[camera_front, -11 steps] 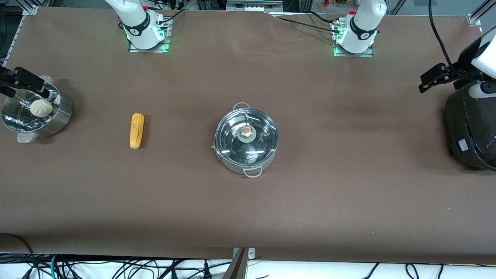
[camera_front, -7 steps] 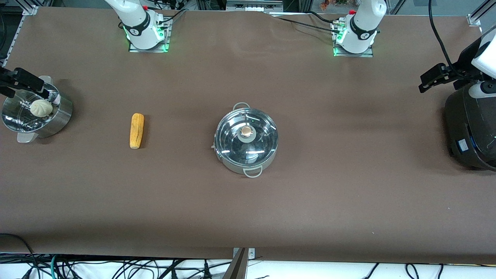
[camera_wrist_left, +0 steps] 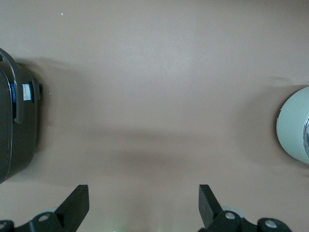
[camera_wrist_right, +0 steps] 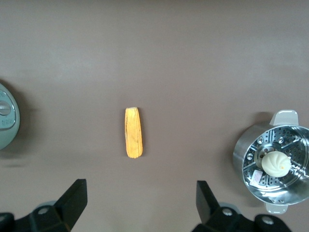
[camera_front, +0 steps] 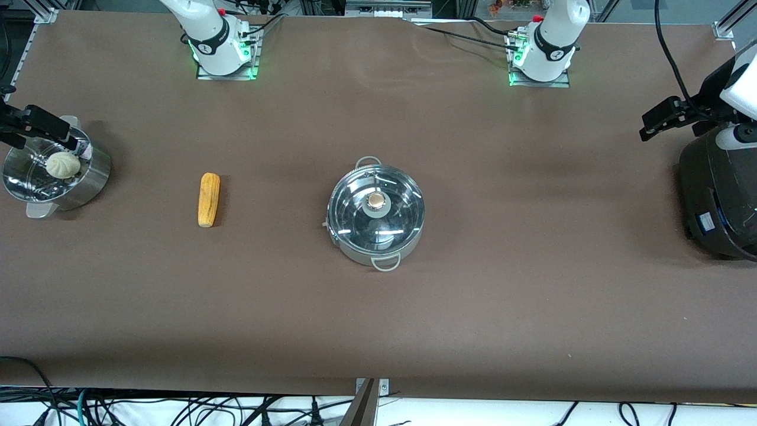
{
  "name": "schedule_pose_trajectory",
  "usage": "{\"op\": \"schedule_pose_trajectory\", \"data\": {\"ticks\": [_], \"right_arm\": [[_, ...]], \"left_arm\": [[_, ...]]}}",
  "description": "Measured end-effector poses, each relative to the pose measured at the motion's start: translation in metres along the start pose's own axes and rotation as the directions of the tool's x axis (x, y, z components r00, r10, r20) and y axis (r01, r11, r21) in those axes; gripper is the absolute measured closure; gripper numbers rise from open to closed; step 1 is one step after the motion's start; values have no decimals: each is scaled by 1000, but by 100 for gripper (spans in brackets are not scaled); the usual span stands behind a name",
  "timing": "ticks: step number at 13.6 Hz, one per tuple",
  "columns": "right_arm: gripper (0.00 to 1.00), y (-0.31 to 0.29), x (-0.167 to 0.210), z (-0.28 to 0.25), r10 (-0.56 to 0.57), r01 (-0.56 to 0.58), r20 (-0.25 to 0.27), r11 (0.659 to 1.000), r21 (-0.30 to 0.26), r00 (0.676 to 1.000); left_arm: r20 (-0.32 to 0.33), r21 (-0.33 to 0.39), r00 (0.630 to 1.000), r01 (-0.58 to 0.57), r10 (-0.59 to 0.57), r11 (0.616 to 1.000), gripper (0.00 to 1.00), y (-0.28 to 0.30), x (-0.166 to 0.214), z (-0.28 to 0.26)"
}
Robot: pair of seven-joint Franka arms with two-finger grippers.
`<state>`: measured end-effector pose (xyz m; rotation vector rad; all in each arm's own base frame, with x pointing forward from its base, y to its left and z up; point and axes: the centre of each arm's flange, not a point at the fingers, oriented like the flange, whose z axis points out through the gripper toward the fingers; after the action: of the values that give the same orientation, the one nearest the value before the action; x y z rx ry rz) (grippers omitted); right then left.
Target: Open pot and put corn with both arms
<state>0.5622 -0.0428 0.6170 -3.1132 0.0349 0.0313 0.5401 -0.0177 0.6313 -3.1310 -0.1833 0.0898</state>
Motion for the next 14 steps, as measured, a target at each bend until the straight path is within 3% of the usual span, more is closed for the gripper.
{"op": "schedule_pose_trajectory", "data": {"ticks": [14], "right_arm": [[0, 2, 1, 13, 3, -3, 55, 1000, 0, 999]], "left_arm": [[26, 4, 1000, 2, -2, 1000, 0, -1, -3, 2]]}}
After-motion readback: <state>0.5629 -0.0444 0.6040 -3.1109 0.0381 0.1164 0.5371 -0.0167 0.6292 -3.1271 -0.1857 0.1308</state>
